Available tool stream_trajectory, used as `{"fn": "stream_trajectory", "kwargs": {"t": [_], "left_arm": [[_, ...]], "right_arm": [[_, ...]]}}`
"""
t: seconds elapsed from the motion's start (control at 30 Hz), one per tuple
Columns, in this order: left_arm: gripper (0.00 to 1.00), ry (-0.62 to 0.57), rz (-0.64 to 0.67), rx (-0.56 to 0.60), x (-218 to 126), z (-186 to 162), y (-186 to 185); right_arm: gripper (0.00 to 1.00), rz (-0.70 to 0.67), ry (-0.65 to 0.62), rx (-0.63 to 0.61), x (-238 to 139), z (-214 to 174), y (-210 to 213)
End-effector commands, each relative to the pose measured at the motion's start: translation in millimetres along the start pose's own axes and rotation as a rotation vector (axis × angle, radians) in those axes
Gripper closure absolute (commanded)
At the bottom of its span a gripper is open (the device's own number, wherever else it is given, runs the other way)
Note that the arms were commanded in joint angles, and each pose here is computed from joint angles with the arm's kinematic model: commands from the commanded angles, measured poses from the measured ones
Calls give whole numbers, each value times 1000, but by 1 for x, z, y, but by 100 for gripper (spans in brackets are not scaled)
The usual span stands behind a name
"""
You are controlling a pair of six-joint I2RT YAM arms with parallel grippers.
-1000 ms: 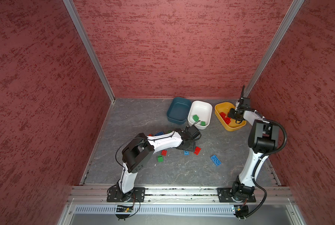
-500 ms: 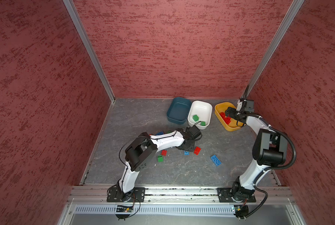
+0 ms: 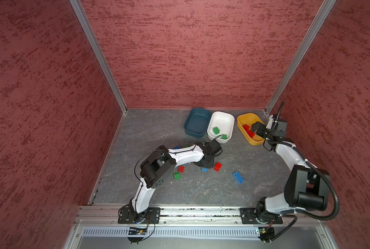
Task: Sort the legos into containers by color
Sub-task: 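Grasp a blue 2x1 tall brick with the left gripper while the right withdraws, then drop the blue brick into the teal bin with the left gripper while the right lowers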
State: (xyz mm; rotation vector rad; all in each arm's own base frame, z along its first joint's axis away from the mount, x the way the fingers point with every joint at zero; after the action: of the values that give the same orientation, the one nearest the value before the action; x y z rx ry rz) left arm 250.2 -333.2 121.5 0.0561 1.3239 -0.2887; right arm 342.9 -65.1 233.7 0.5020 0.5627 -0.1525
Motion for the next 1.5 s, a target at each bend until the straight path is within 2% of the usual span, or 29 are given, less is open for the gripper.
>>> {"fn": "stream_trajectory", "kwargs": {"t": [0.0,0.2,0.3,0.43,0.63,0.8,1.07,1.17,1.27,1.47], "left_arm": [[79,-37,-32,0,-10,-1,3],[83,-151,-99,0,-33,6,6],[83,-224,-131,-17,-48,23,12],[84,-335,-133,-21,-65,50,24],[83,-501,-103,-42,-82,103,48],[83,-617,-67,-61,-81,150,69],[79,-659,14,-86,-44,209,86],[72,-635,43,-103,-29,226,90],[51,-601,36,-105,-24,236,90],[9,-622,-58,-85,-41,233,78]], "right_arm": [[1,118,-35,55,-14,-4,7],[1,191,88,218,-18,-39,2],[1,171,147,308,-19,-61,-6],[1,207,267,354,-19,-89,-10],[1,195,385,362,-30,-122,-14],[1,132,443,335,-45,-142,-15],[1,95,532,323,-61,-173,-14],[1,76,556,319,-66,-186,-15],[2,80,578,314,-70,-197,-15],[3,66,591,297,-74,-208,-12]]}}
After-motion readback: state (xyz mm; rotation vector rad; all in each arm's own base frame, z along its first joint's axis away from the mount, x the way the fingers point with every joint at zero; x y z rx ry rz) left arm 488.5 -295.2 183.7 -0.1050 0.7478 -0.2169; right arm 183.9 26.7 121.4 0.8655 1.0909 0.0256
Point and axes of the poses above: each gripper's point midway between its finger pads, its own x axis out along the fingers, its own y axis along the line the jaws close on, z = x × y, the point moved 10 cm from there along -x, back along the fingers
